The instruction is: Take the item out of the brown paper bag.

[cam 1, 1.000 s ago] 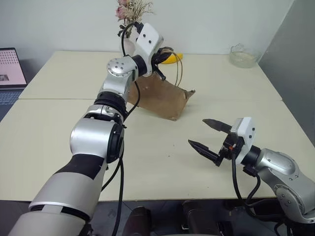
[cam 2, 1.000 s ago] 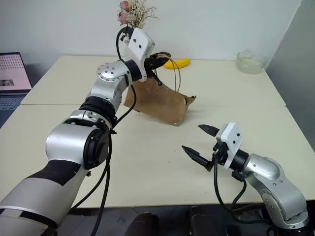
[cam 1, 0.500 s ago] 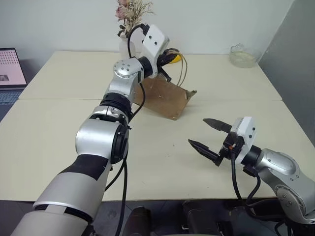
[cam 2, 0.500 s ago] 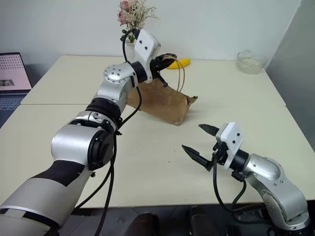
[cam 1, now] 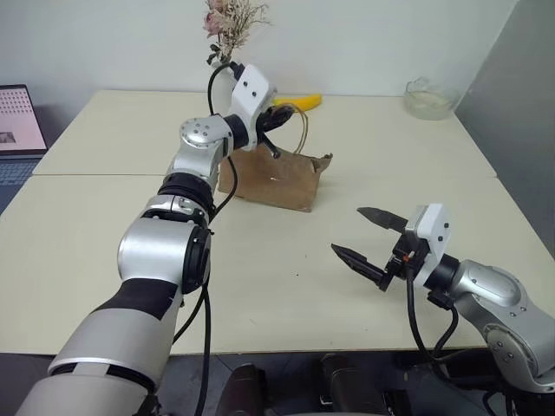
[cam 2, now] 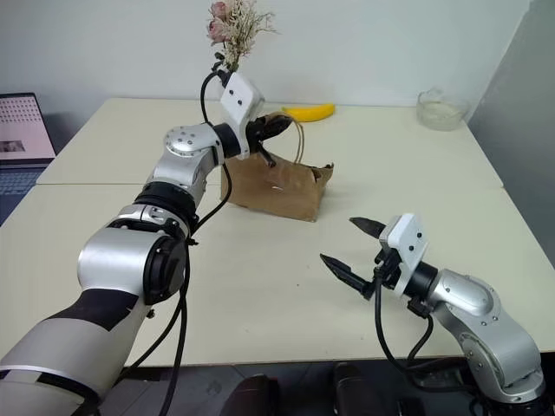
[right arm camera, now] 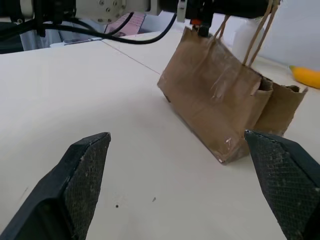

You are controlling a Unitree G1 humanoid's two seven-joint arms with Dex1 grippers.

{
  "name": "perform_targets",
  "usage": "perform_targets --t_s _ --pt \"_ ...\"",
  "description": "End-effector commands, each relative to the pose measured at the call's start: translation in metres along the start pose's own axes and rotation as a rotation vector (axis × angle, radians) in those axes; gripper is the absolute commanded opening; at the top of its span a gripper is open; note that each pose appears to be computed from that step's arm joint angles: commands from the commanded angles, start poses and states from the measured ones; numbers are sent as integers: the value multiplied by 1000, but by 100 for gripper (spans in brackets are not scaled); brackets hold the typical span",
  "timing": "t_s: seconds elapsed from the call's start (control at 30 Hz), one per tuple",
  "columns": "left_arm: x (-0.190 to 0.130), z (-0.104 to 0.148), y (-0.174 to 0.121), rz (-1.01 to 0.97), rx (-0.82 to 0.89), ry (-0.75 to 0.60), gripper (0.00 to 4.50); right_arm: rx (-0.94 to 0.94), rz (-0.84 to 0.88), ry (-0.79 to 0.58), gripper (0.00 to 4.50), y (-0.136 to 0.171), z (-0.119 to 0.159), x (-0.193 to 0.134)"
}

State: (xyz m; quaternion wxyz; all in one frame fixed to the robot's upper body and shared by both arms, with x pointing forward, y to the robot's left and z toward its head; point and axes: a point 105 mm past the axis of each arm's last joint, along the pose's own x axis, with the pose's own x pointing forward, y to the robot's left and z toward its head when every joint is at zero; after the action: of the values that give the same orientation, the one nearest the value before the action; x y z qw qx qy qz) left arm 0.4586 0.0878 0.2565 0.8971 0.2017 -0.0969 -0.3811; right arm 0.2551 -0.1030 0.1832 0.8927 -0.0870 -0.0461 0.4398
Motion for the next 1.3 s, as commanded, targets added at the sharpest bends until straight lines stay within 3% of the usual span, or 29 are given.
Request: perform_targets --t_s 0.03,0.17,0.43,0.63,0.83,0.9,1.07,1.17,1.3 --pt "-2 15 6 5 78 -27 19 -22 14 -32 450 0 9 1" --pt "-4 10 6 -3 87 -4 115 -23 22 -33 450 -1 9 3" --pt "-24 2 16 -40 140 54 369 -23 43 -35 450 0 10 7" --pt "-50 3 34 -30 140 56 369 -12 59 -26 450 -3 9 10" --pt "-78 -1 28 -85 142 65 369 0 75 -24 450 -11 10 19" --pt "-101 -2 29 -63 107 58 369 -6 57 -26 450 -21 17 29" --pt "-151 7 -4 -33 -3 18 369 -98 -8 -16 450 -58 30 55" --pt "-187 -2 -51 27 -106 27 373 -190 -51 0 388 -91 43 92" --pt "-203 -8 -89 152 -211 29 373 -300 -76 46 244 -120 51 127"
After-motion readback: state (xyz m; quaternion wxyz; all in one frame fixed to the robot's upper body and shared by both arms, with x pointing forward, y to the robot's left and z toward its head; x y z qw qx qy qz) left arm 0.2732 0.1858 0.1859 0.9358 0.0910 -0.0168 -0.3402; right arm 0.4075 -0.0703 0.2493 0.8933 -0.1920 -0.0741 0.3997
